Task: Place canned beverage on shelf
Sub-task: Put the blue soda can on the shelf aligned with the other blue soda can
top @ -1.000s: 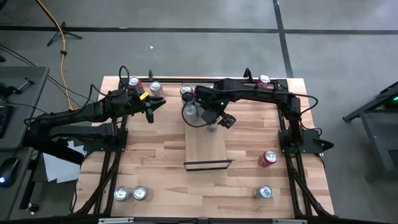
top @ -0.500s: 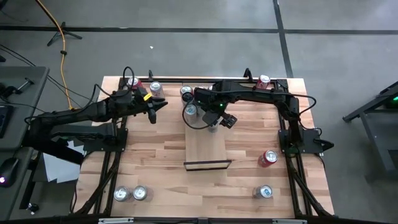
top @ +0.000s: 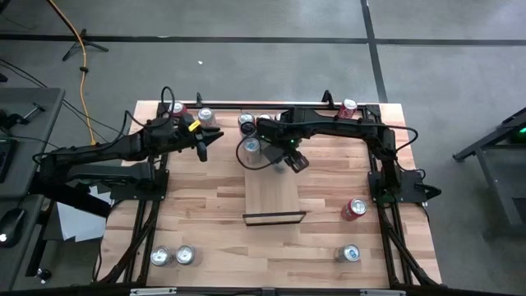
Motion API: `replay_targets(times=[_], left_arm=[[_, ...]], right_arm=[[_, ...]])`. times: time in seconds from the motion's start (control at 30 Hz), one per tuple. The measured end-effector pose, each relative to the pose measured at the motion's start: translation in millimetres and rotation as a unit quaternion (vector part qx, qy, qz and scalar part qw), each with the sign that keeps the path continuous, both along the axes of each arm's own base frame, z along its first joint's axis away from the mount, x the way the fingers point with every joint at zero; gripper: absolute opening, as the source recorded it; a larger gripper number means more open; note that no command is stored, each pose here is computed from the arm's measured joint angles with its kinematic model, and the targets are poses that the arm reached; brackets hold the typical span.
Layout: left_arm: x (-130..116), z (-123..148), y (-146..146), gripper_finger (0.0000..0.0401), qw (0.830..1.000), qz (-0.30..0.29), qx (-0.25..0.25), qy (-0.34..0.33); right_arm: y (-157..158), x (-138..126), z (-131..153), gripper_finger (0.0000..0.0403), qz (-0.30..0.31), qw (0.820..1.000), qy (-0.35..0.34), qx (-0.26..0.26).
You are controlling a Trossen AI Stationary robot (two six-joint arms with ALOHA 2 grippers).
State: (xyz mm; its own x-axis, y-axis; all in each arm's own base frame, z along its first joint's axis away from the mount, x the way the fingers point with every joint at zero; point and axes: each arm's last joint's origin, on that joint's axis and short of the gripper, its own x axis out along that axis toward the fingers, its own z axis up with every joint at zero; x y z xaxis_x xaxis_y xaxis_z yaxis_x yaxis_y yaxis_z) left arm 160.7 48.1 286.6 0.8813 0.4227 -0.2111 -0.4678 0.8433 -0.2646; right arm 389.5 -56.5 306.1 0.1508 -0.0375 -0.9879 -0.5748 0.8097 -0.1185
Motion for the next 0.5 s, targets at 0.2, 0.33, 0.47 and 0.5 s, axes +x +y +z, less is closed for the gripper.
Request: replay_targets(times=[0.2, 0.33, 0.47, 0.5], left_arm=[[0.4, 3.1, 0.1, 0.0053, 1.000, -0.001, 0.009, -0.013], [0.4, 3.2, 0.2, 0.0053, 1.000, -0.001, 0.009, -0.014], [0.4, 3.4, 0.2, 0.0053, 1.000, -0.001, 0.009, -0.015], [0.4, 3.4, 0.2, 0.0053, 1.000, -0.001, 0.009, -0.015]], right_arm=[[-1.1, -0.8, 0.0, 0.0242, -0.200, 0.980, -0.006, -0.010], [-2.7, -1.0, 0.1, 0.0251, -0.309, 0.951, -0.018, -0.011], [-2.6, -0.7, 0.1, 0.0243, -0.328, 0.944, -0.021, -0.006], [-2.5, -0.6, 0.1, 0.0242, -0.327, 0.945, -0.021, -0.005]])
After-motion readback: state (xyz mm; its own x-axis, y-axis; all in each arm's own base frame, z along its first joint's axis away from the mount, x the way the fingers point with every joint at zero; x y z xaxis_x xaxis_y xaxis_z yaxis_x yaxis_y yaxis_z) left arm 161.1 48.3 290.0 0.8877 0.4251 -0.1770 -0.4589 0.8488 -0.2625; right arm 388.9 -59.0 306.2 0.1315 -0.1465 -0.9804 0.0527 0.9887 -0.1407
